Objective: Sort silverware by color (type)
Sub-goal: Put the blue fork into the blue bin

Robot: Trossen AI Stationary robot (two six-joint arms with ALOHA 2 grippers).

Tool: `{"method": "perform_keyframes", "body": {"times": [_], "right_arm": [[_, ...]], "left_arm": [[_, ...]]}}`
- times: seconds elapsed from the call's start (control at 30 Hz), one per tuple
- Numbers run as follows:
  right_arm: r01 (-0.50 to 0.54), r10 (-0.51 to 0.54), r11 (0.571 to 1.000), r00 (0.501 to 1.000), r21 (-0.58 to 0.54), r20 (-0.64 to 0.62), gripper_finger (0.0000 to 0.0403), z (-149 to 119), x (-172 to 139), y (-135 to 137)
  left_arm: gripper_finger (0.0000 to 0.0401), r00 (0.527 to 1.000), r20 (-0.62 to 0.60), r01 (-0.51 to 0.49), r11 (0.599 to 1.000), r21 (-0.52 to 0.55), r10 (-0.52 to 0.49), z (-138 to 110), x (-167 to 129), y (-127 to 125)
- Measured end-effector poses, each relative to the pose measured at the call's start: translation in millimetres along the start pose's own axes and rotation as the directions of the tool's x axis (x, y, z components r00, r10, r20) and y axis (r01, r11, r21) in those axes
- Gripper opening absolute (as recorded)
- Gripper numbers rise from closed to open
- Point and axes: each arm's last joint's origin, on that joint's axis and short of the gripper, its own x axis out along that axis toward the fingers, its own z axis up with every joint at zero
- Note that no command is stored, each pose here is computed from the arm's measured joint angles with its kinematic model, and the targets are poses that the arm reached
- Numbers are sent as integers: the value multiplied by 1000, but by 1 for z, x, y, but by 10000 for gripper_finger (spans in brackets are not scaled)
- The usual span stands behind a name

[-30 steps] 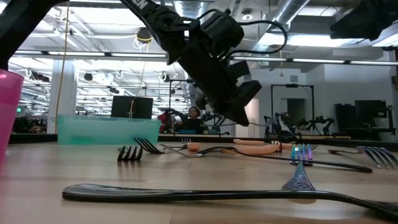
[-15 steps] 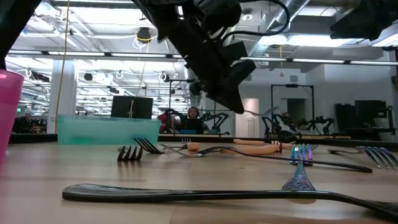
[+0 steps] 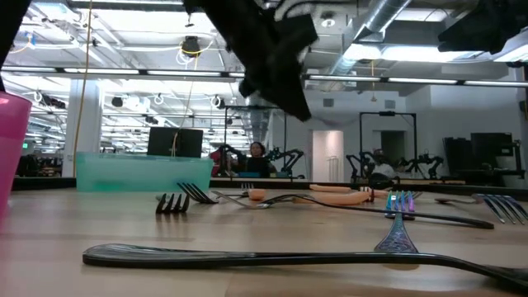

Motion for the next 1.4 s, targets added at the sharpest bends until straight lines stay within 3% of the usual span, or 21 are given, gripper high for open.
{"method": "perform_keyframes", "body": {"times": [0.13,0.33,0.6,0.77,1.03,1.23,1.4], "right_arm": [[0,0,1000,1000,0,0,242,0,0,0],[0,0,1000,1000,0,0,242,0,0,0],[0,0,1000,1000,0,0,242,0,0,0],[0,0,1000,1000,0,0,242,0,0,0],[1,-1,1000,1000,-1,0,242,0,0,0],[1,-1,1000,1000,-1,0,242,0,0,0],[2,-2,1000,1000,0,1,242,0,0,0]], "left_arm": [[0,1000,-1,24,1000,9,-24,0,-28,-10],[0,995,-89,-36,999,8,37,-12,-66,-11],[0,992,-122,-45,986,-160,25,-50,-106,-6],[0,986,-161,-101,946,-307,53,-86,-131,6],[0,972,-154,-232,837,-496,178,-138,-151,38],[0,948,-141,-317,784,-534,287,-149,-147,64],[0,923,-154,-382,789,-481,353,-145,-140,81]]}}
